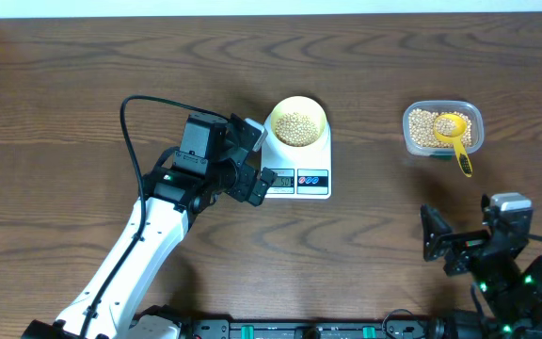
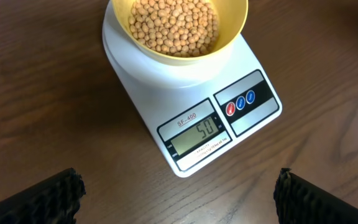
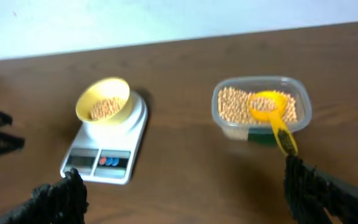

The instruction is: Scoop item into bowl and weigh 50g on scale

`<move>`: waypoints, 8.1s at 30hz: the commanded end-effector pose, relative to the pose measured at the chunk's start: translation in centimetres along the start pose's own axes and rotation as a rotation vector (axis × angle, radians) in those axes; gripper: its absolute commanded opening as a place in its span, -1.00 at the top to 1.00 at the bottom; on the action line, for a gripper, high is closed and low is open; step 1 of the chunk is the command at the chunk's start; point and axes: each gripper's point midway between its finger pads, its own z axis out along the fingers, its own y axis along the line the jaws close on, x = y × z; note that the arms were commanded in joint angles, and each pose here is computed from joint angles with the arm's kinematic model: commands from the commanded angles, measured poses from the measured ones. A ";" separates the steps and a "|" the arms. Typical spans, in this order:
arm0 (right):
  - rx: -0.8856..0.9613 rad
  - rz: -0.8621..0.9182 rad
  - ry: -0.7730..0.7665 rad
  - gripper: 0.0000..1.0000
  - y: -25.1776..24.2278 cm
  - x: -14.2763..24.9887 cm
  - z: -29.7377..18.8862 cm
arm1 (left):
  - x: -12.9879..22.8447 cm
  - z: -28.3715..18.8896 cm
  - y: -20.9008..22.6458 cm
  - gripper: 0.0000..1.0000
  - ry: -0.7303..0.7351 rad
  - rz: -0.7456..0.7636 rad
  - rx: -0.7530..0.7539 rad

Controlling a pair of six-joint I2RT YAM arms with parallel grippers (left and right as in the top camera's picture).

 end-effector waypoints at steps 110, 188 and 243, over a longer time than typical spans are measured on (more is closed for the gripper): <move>0.132 -0.247 -0.294 -0.98 -4.1 6.4 7.1 | 0.3 0.2 0.0 -1.00 0.009 -0.002 0.007; 0.132 -0.246 -0.294 -0.99 -4.1 6.4 7.1 | -2.1 -2.6 5.4 -1.00 -0.091 0.024 -0.337; 0.132 -0.246 -0.294 -0.98 -4.1 6.4 7.1 | 4.0 -23.1 8.7 -1.00 -0.818 -0.439 -0.733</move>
